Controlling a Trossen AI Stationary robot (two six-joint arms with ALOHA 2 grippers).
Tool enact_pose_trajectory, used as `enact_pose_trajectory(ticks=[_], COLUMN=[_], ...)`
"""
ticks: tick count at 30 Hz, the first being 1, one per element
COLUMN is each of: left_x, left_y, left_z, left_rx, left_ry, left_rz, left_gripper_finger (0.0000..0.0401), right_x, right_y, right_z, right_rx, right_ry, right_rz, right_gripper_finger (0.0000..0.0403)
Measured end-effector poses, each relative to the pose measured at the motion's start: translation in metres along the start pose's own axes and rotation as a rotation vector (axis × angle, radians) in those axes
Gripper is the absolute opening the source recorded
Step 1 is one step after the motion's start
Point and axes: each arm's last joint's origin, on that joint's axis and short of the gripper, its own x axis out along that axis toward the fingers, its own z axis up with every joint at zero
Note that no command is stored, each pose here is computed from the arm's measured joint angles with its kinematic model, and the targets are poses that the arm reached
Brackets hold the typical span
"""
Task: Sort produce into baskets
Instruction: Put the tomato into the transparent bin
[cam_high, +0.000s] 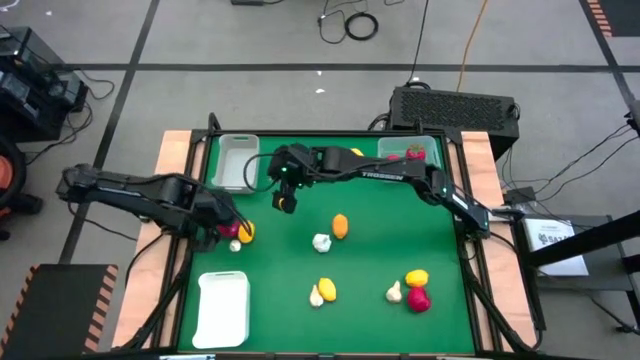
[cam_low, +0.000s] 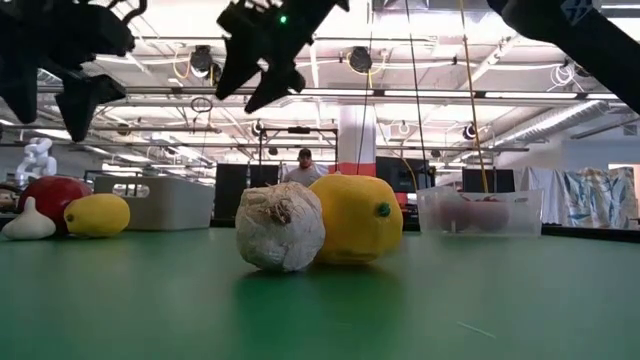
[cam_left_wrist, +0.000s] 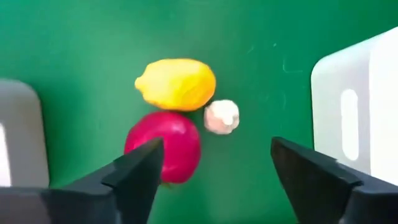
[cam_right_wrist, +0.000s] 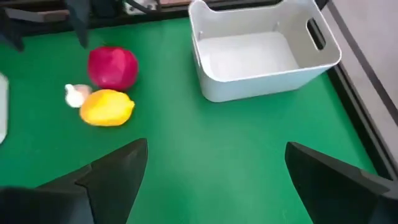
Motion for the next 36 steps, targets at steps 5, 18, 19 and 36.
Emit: enact_pose_trajectory(ticks=[5, 18, 19, 36], left_x=[0.006, 0.046, 0.048, 0.078], left_y=[-0.007, 0.002, 0.004, 0.015], left_z=[0.025, 0.038, 0.039, 0.020], left_rx=[0.104, 0.335, 0.330, 0.307], left_ry=[0.024, 0.411, 0.410, 0.454], left_rz=[0.012, 0.140, 0.145, 0.127], left_gripper_finger=[0.0349, 0.0360, 0.0360, 0.0360], right_x=[0.002, 0.002, 0.002, 0.004], right_y=[-0.001, -0.006, -0.006, -0.025], right_z=[-0.008, -0.008, -0.008, -0.009], right_rx=[-0.048, -0.120, -0.122, -0.115], right_ry=[0.081, 0.084, 0.086, 0.110], right_rz=[-0.006, -0.010, -0.010, -0.034], right_gripper_finger=[0.0370, 0.0370, 0.0370, 0.0370])
